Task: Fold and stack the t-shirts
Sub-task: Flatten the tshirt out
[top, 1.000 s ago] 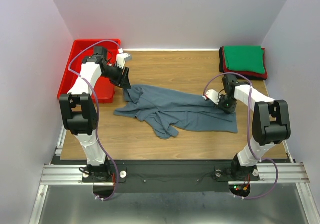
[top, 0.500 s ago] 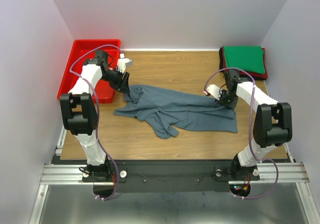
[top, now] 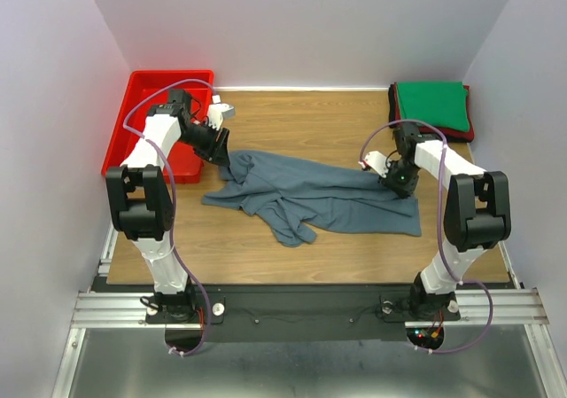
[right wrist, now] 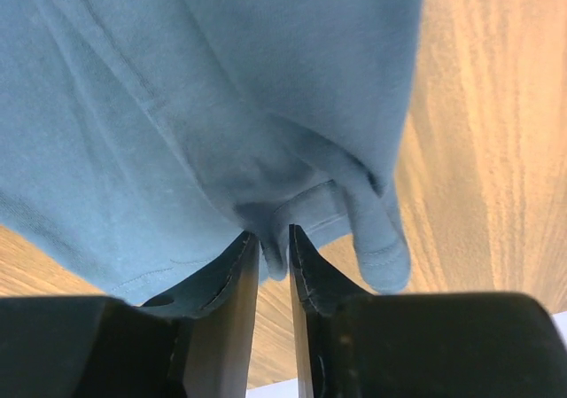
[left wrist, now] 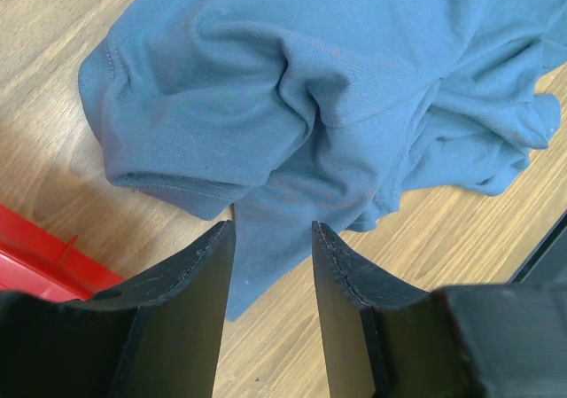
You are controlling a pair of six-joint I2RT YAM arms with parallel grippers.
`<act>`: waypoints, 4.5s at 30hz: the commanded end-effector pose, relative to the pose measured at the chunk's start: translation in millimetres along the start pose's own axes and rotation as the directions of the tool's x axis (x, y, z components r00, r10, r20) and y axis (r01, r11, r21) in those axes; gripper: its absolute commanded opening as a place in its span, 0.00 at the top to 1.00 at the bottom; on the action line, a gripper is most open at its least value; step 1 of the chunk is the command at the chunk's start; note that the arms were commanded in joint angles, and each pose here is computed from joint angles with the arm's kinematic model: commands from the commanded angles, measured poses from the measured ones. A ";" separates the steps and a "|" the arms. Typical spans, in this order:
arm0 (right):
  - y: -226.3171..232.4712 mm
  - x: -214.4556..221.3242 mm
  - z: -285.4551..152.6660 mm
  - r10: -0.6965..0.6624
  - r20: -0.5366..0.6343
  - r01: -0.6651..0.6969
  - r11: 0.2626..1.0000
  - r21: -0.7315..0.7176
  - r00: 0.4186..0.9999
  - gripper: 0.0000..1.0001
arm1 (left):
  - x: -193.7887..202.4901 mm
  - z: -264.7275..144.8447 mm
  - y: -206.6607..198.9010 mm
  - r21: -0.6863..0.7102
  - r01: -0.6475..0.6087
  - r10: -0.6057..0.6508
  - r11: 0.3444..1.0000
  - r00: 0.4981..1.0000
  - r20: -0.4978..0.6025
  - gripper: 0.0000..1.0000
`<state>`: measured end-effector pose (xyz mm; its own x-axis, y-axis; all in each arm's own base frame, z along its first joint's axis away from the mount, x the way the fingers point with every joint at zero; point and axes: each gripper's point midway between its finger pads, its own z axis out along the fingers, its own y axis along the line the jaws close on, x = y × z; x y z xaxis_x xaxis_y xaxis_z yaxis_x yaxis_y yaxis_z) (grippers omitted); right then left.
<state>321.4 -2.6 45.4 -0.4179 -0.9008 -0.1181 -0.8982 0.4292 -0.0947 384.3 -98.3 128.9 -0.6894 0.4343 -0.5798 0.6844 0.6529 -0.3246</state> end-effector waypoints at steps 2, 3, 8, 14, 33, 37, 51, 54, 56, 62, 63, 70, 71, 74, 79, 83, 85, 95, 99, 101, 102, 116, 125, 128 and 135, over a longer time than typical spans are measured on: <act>-3.8 -11.5 -8.8 0.001 0.030 -0.001 1.000 -0.007 1.000 0.73 | -9.3 -13.5 -14.0 0.006 -0.032 0.032 0.999 0.999 0.035 0.49; -4.2 -11.9 -8.7 -0.004 0.028 0.004 1.000 -0.006 1.000 0.75 | -9.3 -12.6 -13.2 0.006 -0.030 0.030 1.000 0.999 0.035 0.49; -4.7 -8.1 -6.3 -0.012 0.010 0.012 1.000 -0.008 1.000 0.87 | -10.4 -13.0 -13.3 0.006 -0.030 0.030 1.000 0.999 0.036 0.49; 5.5 0.9 0.5 -0.026 -0.017 0.025 0.999 -0.035 1.000 0.77 | -2.7 -13.6 -15.2 0.013 -0.043 0.043 0.999 0.999 0.015 0.49; -17.2 -8.9 -7.6 0.011 0.029 -0.014 0.996 0.093 1.000 0.82 | -0.4 -16.5 -17.5 0.016 -0.059 0.059 0.998 0.998 0.004 0.49; -21.3 -11.2 -14.4 0.001 0.031 -0.005 0.995 0.102 1.000 0.94 | 0.0 -16.7 -17.9 0.017 -0.061 0.061 0.998 0.998 0.004 0.49; -18.1 -22.3 -50.0 0.056 0.089 -0.064 0.994 0.092 0.994 0.99 | 81.5 -37.0 -40.3 0.006 -0.282 0.279 0.959 0.945 -0.173 0.49; -13.1 -20.3 -50.2 0.079 0.083 -0.086 0.993 0.076 0.993 0.99 | 91.2 -22.8 -45.5 -0.007 -0.316 0.309 0.949 0.931 -0.193 0.50; -11.1 -19.4 -52.8 0.094 0.086 -0.101 0.992 0.071 0.992 1.00 | 106.9 -10.2 -48.7 -0.021 -0.322 0.306 0.946 0.917 -0.254 0.51; -7.6 -15.9 -55.7 0.110 0.081 -0.116 0.991 0.071 0.991 1.00 | 110.7 0.7 -12.7 -0.201 -0.302 0.230 0.932 0.920 -0.317 0.50; -6.9 -16.0 -55.4 0.110 0.082 -0.116 0.991 0.071 0.991 1.00 | 109.0 3.4 -6.0 -0.221 -0.300 0.222 0.928 0.921 -0.320 0.50; -4.0 -12.3 -53.6 0.109 0.069 -0.114 0.991 0.065 0.992 0.99 | 112.0 1.1 20.4 -0.316 -0.301 0.172 0.900 0.910 -0.377 0.50; -3.4 -11.2 -52.0 0.110 0.065 -0.114 0.992 0.060 0.992 0.99 | 114.3 -0.1 22.2 -0.321 -0.299 0.164 0.898 0.908 -0.386 0.50; -2.6 -8.6 -50.6 0.112 0.060 -0.115 0.992 0.057 0.992 0.99 | 118.9 -2.6 29.1 -0.338 -0.294 0.148 0.894 0.906 -0.397 0.49; -1.8 -6.1 -48.4 0.108 0.054 -0.111 0.993 0.051 0.993 0.99 | 124.8 1.6 37.9 -0.348 -0.276 0.120 0.896 0.905 -0.408 0.49; -4.0 -5.6 -47.7 0.105 0.051 -0.108 0.993 0.051 0.993 0.99 | 129.2 9.2 36.9 -0.326 -0.253 0.106 0.911 0.906 -0.409 0.49; -4.5 -5.0 -48.2 0.104 0.049 -0.106 0.993 0.052 0.993 0.99 | 131.9 12.9 32.8 -0.300 -0.245 0.109 0.922 0.908 -0.405 0.49; -4.2 -0.2 -49.4 0.117 0.050 -0.120 0.991 0.054 0.992 0.99 | 127.5 25.3 18.1 -0.234 -0.179 0.092 0.956 0.936 -0.339 0.88; -15.1 2.0 -63.3 0.155 0.085 -0.163 0.982 0.093 0.984 1.00 | 94.7 -1.1 3.8 -0.221 -0.154 0.099 0.963 0.965 -0.243 1.00; -23.9 -2.2 -74.7 0.162 0.119 -0.176 0.977 0.120 0.980 0.99 | 63.7 -20.2 0.0 -0.223 -0.149 0.115 0.963 0.981 -0.158 1.00; -29.9 2.8 -81.0 0.183 0.132 -0.201 0.970 0.138 0.974 0.99 | 54.7 -31.8 -6.9 -0.221 -0.146 0.118 0.964 0.984 -0.135 1.00; -123.2 -21.6 -187.3 0.235 0.379 -0.377 0.853 0.361 0.895 1.00 | -134.3 -175.1 -57.6 -0.393 -0.109 0.286 0.913 0.858 0.426 1.00; -161.6 -44.2 -298.7 0.128 0.540 -0.453 0.719 0.528 0.832 1.00 | -198.2 -275.8 -85.2 -0.578 -0.015 0.438 0.816 0.668 0.601 1.00; -159.7 -48.1 -332.9 0.083 0.585 -0.475 0.678 0.561 0.807 0.99 | -202.3 -301.9 -98.0 -0.620 0.012 0.482 0.785 0.615 0.623 1.00; -130.3 -42.3 -404.2 -0.022 0.637 -0.508 0.582 0.635 0.771 0.99 | -197.1 -372.8 -155.6 -0.686 0.064 0.591 0.725 0.456 0.666 1.00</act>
<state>431.4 -45.5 390.6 -0.3390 -0.6654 -0.6651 -0.3631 0.7447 -0.5600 376.6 -63.8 479.6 -0.0184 0.2032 -0.9790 0.3999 0.8989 0.1791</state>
